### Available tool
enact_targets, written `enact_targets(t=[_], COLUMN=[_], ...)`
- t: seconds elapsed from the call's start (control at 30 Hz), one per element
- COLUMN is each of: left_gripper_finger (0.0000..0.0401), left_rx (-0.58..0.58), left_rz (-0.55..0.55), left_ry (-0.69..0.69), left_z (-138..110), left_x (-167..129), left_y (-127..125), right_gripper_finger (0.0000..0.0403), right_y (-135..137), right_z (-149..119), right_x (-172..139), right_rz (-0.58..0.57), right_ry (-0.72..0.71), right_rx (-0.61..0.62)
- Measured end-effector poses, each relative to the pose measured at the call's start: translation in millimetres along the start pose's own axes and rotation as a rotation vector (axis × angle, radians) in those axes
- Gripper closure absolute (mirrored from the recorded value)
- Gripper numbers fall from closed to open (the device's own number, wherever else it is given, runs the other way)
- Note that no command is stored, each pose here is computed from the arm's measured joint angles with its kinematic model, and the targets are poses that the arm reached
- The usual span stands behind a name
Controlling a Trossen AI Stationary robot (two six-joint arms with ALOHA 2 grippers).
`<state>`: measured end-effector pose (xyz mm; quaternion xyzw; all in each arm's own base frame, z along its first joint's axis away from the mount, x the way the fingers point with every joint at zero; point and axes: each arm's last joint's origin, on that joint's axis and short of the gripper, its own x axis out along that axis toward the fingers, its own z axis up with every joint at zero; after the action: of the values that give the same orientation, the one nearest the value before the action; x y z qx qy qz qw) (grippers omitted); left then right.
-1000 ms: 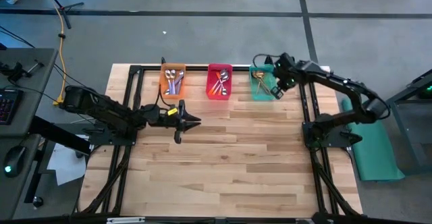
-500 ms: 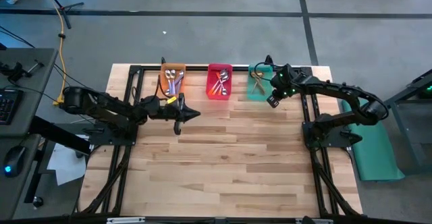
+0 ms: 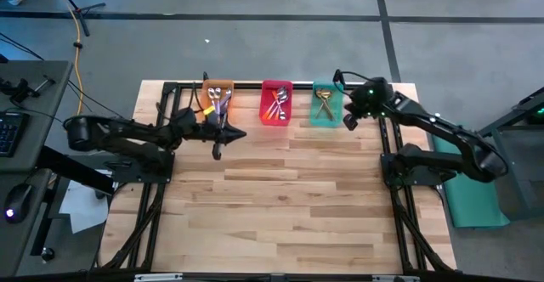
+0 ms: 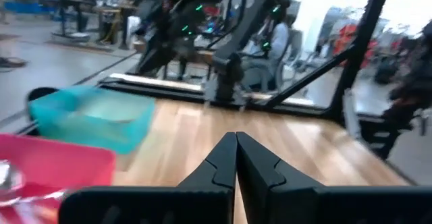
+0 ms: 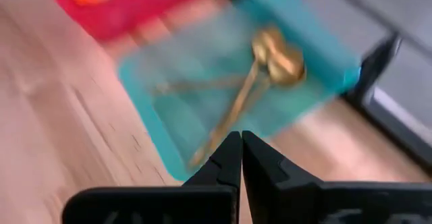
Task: Sort silverware by color (type)
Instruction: Return to Home Position
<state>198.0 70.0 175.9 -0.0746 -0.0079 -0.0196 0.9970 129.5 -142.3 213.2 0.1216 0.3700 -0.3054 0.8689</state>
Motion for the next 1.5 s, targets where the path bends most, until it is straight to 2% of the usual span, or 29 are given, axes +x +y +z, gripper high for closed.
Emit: enact_targets(t=[0.2, 0.4, 0.6, 0.77, 0.97, 1.1, 1.2, 1.33, 1.5], left_gripper_finger=[0.0401, 0.0401, 0.0401, 0.0401, 0.0401, 0.0401, 0.0401, 0.0401, 0.0401], left_rx=[0.068, 0.131, 0.183, 0.191, 0.192, 0.221, 0.23, 0.239, 0.253], left_rz=[0.093, 0.204, 0.296, 0.291, 0.266, 0.311, 0.306, 0.257, 0.137], left_ry=[0.022, 0.078, 0.075, 0.051, 0.057, 0.06, 0.06, 0.062, 0.061], left_z=[11.7, 15.9, 23.1, 28.3, 27.6, 27.1, 27.0, 26.4, 26.8], left_x=[-14.9, -26.3, -35.6, -40.4, -39.0, -37.6, -36.7, -35.5, -35.7], left_y=[3.2, -0.5, -5.2, -9.6, -16.7, -19.5, -21.7, -25.3, -30.2], right_gripper_finger=[0.0403, 0.0403, 0.0403, 0.0403, 0.0403, 0.0403, 0.0403, 0.0403, 0.0403], right_y=[25.9, 60.1, 83.3, 92.5, 97.1, 93.0, 88.8, 85.3, 80.4], right_z=[18.3, 34.8, 23.0, 5.2, -6.9, -18.9, -35.8, -53.9, -62.3], right_x=[-23.1, -27.7, -21.6, -15.1, -26.9, -36.2, -31.6, -27.2, -36.7], right_rz=[0.071, 0.186, 0.283, 0.337, 0.388, 0.393, 0.378, 0.39, 0.388], right_ry=[-0.247, -0.461, -0.667, -0.663, -0.681, -0.756, -0.757, -0.771, -0.86], right_rx=[-0.134, -0.305, -0.38, -0.397, -0.412, -0.405, -0.361, -0.326, -0.316])
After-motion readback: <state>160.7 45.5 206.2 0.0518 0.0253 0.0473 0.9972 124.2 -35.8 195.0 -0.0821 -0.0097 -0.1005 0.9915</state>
